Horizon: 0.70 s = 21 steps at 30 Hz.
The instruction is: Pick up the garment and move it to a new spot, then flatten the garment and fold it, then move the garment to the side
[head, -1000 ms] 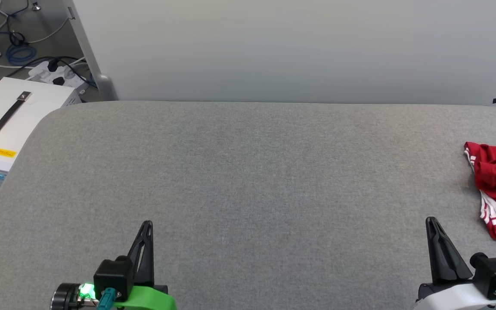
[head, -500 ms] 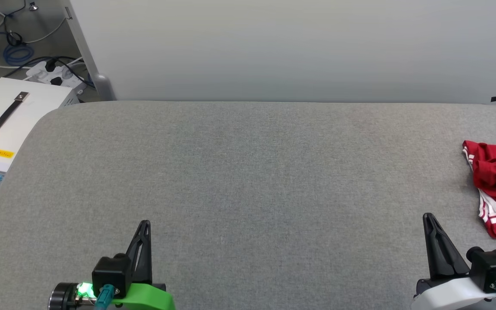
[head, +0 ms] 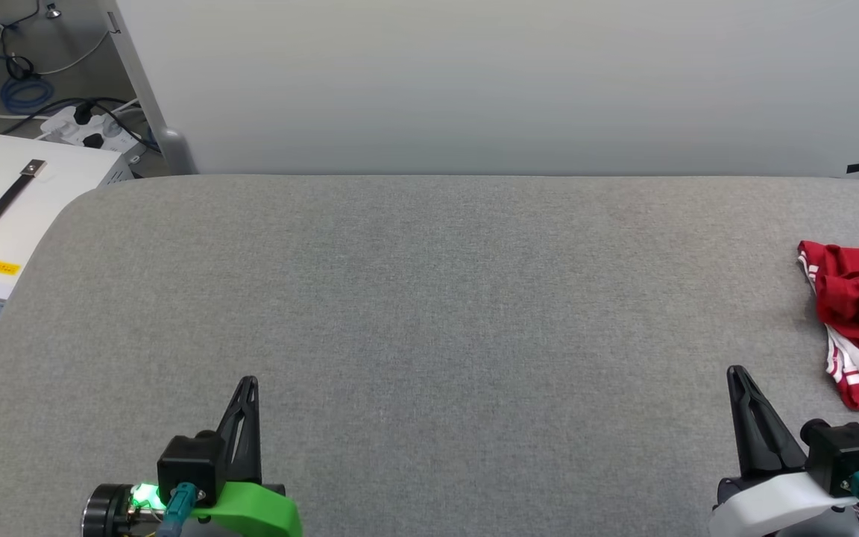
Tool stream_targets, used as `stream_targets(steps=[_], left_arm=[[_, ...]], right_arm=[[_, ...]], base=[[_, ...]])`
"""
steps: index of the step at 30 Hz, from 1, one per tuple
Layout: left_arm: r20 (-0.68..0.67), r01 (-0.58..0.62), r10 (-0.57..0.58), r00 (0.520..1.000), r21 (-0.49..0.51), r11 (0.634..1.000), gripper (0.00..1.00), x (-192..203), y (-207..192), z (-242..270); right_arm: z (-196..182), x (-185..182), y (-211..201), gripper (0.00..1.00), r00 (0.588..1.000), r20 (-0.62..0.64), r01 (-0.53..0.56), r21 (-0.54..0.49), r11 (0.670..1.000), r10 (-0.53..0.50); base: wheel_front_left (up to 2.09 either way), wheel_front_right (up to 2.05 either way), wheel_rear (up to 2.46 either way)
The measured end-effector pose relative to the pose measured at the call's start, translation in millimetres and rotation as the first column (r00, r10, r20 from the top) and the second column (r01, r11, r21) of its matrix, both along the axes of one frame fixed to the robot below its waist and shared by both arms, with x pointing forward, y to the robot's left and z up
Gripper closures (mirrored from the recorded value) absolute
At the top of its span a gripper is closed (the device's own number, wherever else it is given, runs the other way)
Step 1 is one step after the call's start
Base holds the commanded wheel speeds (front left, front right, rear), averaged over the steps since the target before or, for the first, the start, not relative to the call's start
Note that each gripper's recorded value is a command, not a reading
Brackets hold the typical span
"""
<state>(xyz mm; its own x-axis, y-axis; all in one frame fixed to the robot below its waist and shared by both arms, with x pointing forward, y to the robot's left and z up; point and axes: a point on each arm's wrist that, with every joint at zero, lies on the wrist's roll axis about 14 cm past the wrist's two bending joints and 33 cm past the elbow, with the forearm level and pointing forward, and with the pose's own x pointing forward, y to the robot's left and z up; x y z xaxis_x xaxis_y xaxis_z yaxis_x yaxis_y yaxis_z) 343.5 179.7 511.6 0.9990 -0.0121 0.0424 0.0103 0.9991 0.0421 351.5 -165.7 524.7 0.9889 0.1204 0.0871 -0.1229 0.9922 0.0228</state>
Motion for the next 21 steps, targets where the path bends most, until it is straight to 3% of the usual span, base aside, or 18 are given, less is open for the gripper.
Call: stream_targets(steps=[21], left_arm=[[-0.014,-0.005,0.005,1.000,-0.003,1.000,1.00,9.0,-1.0,4.4]], right_arm=[[-1.7,5.2,1.7,1.00,0.999,-0.035,-0.003,-0.028,1.000,0.002]], base=[[0.00,0.00,0.00]])
